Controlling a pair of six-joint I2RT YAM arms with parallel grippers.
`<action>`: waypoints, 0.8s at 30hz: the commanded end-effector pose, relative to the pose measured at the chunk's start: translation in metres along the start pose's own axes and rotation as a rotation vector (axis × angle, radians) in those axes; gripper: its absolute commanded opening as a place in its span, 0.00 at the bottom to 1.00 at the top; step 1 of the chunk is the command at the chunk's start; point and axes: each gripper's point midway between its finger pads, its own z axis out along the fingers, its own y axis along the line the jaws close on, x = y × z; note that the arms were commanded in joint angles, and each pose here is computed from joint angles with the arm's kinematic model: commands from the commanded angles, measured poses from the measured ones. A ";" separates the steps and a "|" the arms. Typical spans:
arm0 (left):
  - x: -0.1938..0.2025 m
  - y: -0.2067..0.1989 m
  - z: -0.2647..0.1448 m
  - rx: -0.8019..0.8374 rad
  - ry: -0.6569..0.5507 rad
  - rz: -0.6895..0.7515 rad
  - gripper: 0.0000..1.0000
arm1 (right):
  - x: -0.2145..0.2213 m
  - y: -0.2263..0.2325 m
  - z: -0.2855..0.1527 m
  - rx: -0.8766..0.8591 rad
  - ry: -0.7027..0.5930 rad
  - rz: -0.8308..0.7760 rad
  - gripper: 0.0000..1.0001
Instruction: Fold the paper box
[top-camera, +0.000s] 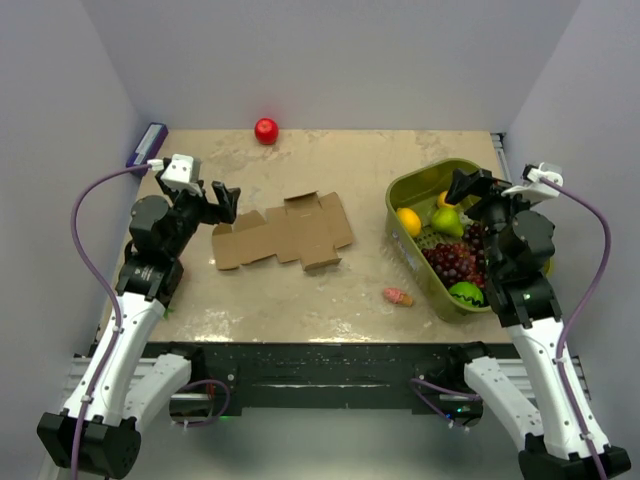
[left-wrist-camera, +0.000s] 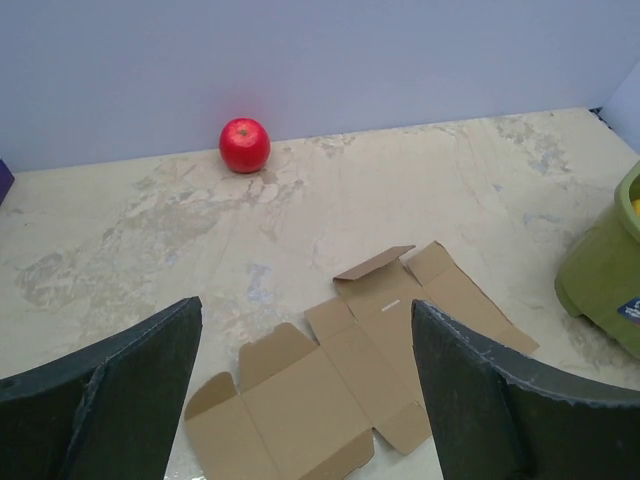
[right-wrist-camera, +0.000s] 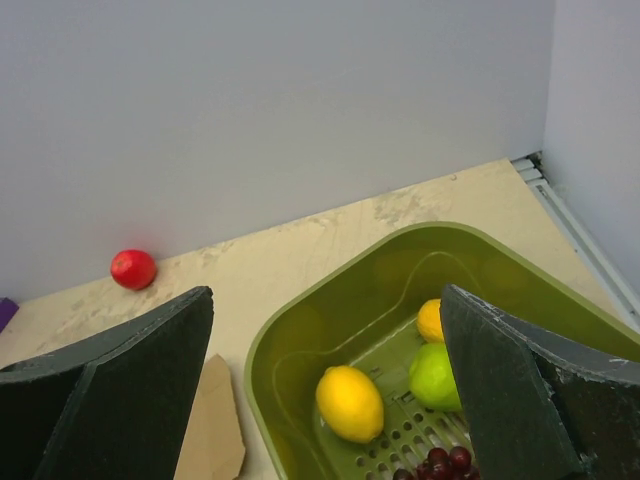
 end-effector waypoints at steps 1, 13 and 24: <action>-0.010 -0.005 -0.001 0.032 -0.047 0.024 0.90 | -0.012 0.015 -0.001 -0.064 0.001 0.021 0.99; -0.006 -0.017 -0.001 0.107 -0.036 0.028 0.89 | -0.012 0.015 -0.012 -0.083 0.013 -0.001 0.99; -0.007 -0.068 0.018 0.349 -0.040 0.038 0.83 | 0.029 0.049 -0.022 -0.303 0.235 -0.079 0.99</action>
